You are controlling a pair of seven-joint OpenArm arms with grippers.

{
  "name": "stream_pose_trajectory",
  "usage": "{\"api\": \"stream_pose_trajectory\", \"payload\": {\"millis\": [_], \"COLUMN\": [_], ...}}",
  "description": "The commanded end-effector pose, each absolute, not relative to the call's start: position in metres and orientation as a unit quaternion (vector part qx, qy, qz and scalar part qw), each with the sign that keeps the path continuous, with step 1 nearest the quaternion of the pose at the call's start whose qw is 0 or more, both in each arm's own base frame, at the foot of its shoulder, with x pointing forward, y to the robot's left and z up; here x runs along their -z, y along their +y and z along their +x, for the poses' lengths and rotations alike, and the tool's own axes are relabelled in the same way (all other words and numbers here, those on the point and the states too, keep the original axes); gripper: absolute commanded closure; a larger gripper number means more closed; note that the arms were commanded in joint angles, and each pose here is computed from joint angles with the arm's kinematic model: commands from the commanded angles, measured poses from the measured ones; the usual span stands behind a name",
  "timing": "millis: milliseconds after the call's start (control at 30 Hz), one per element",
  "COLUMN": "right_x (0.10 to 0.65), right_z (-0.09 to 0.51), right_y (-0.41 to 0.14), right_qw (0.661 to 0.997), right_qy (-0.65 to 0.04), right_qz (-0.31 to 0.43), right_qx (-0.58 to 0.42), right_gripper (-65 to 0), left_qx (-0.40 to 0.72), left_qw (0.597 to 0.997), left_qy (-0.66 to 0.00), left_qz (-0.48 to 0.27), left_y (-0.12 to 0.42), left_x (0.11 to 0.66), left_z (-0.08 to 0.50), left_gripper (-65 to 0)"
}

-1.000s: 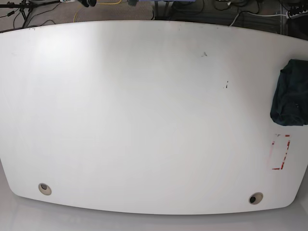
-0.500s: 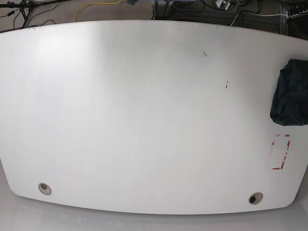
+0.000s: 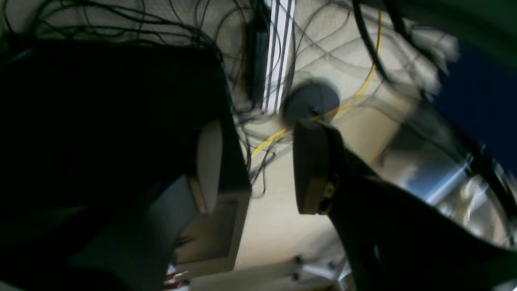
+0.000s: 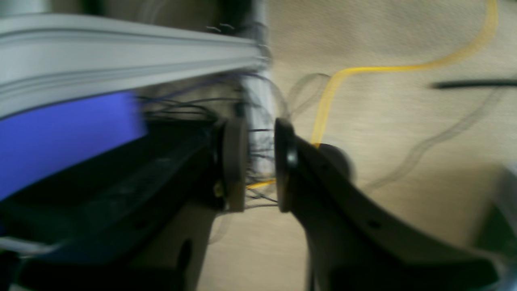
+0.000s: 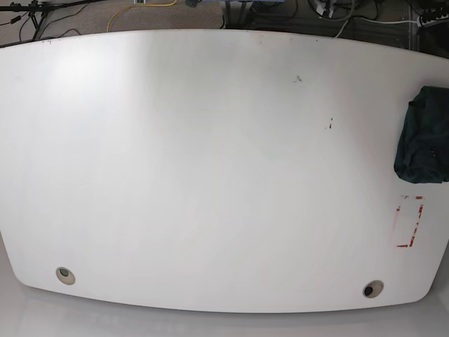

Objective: Fold the T-shirt properly

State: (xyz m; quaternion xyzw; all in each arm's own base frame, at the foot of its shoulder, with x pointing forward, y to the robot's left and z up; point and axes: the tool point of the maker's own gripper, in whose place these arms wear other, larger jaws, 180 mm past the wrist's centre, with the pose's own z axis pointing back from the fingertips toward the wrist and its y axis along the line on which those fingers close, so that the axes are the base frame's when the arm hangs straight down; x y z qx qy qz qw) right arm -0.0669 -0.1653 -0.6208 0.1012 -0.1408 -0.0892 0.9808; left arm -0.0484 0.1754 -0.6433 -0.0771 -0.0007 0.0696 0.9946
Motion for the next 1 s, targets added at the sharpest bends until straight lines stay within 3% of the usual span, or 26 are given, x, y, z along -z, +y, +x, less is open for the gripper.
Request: {"api": "stream_pose_trajectory", "payload": {"millis": [0, 333, 967], "right_x": [0.625, 0.641, 0.643], "right_z": [-0.077, -0.075, -0.079], "right_y": [-0.166, -0.161, -0.134], "right_qw": [0.985, 0.993, 0.992], "right_qy": [-0.123, -0.075, -0.057], "right_qz": [0.094, 0.074, 0.094], "right_qx": [0.081, 0.053, 0.061], "right_gripper": [-12.0, -12.4, -12.4], "left_qx": [-0.088, -0.016, -0.015], "left_qw": [0.995, 0.999, 0.999], "left_qy": [0.007, -0.012, -0.024], "left_qz": [-0.055, 0.034, 0.031], "left_y": [0.185, 0.206, 0.203], "left_x": [0.649, 0.654, 0.655], "left_z": [-0.061, -0.053, -0.038], "left_gripper": [-26.1, -26.1, -26.1]}}
